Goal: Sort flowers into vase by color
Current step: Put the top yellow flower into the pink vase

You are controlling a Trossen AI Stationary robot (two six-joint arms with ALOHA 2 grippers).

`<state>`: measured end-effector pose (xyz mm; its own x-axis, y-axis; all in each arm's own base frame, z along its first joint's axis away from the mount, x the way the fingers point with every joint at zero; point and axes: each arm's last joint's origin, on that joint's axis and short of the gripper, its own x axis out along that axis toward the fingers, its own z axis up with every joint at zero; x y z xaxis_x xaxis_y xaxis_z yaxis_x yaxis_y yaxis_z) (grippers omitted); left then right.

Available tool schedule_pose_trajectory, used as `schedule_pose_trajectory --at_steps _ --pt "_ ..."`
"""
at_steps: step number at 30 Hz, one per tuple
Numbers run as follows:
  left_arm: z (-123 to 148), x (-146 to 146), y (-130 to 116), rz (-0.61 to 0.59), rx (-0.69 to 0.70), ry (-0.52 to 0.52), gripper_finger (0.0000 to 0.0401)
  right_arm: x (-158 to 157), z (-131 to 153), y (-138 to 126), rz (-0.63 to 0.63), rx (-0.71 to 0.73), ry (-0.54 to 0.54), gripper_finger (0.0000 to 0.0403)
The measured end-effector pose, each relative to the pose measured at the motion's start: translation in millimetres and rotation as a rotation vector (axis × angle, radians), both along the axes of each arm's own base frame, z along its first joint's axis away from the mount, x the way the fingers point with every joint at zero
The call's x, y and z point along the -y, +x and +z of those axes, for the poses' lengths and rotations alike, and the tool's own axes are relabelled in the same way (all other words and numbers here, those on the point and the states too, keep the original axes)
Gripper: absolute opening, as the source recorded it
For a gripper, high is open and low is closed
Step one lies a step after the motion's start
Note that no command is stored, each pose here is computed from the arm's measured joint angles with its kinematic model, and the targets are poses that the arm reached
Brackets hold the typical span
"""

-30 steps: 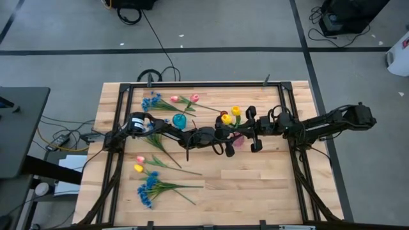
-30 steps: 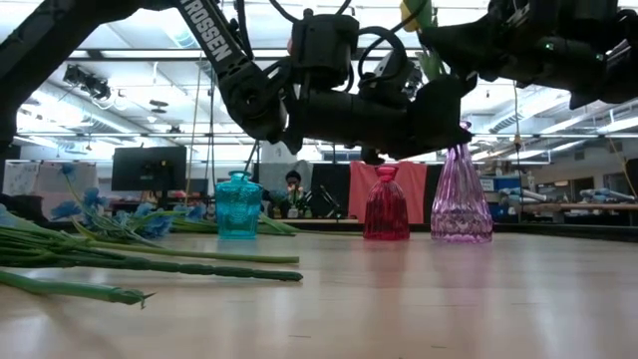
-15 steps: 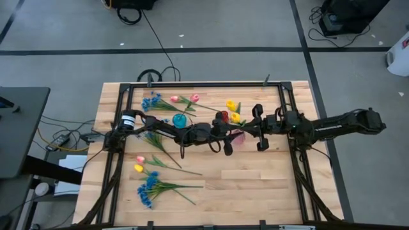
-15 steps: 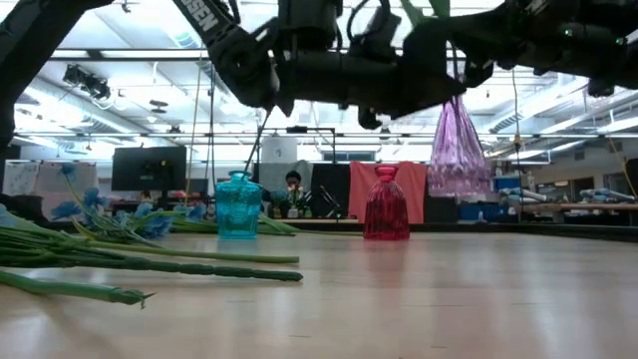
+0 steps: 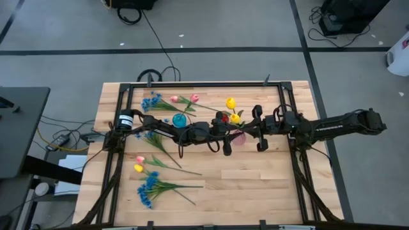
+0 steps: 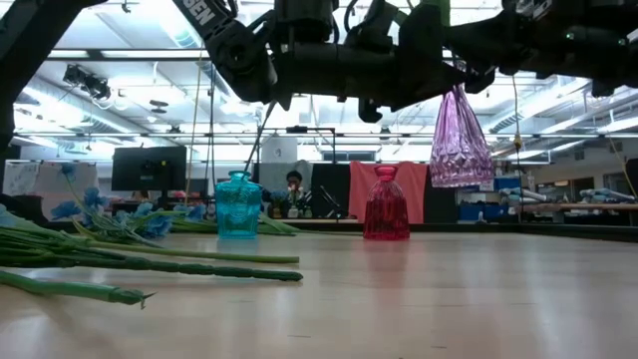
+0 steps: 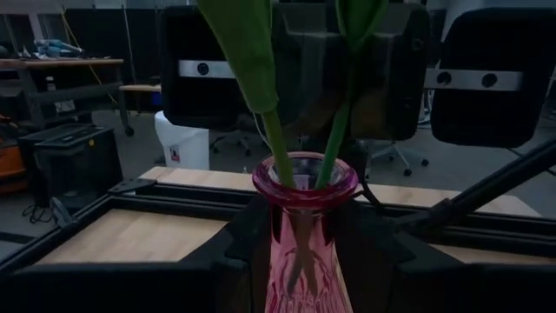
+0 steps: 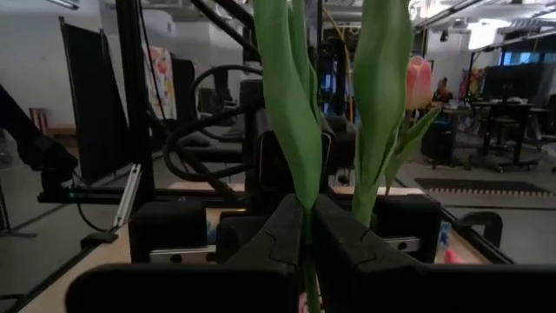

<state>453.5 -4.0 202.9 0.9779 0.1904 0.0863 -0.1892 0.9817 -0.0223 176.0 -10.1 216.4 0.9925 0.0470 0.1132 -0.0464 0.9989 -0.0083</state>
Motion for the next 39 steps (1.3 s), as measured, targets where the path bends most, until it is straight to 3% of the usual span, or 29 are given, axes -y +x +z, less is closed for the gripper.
schedule_pose_trajectory --at_steps 5,14,19,24,30,39 --pt "-0.1 0.0 0.0 0.001 -0.001 0.0 0.0113 -0.1 -2.0 0.2 0.004 -0.018 0.003 0.0054" --pt "-2.9 0.0 0.3 0.0 -0.03 -0.003 0.0113 1.0 -2.5 -6.6 -0.007 -0.059 0.028 0.0168" --pt "-4.7 0.0 0.4 0.001 -0.05 -0.003 0.0113 4.8 -2.6 -14.7 -0.067 -0.097 0.048 0.021" --pt "-10.6 -1.1 0.3 0.021 -0.111 -0.002 0.0113 8.7 3.8 -21.9 -0.171 -0.195 0.062 0.0224" --pt "-21.1 -2.2 1.5 0.042 -0.16 -0.001 0.0113 13.5 1.2 -26.9 -0.314 -0.438 0.142 0.0223" --pt "-46.2 -26.0 8.8 0.158 -0.104 -0.012 0.0113 16.8 -0.1 -36.2 -0.508 -0.596 0.24 0.0222"
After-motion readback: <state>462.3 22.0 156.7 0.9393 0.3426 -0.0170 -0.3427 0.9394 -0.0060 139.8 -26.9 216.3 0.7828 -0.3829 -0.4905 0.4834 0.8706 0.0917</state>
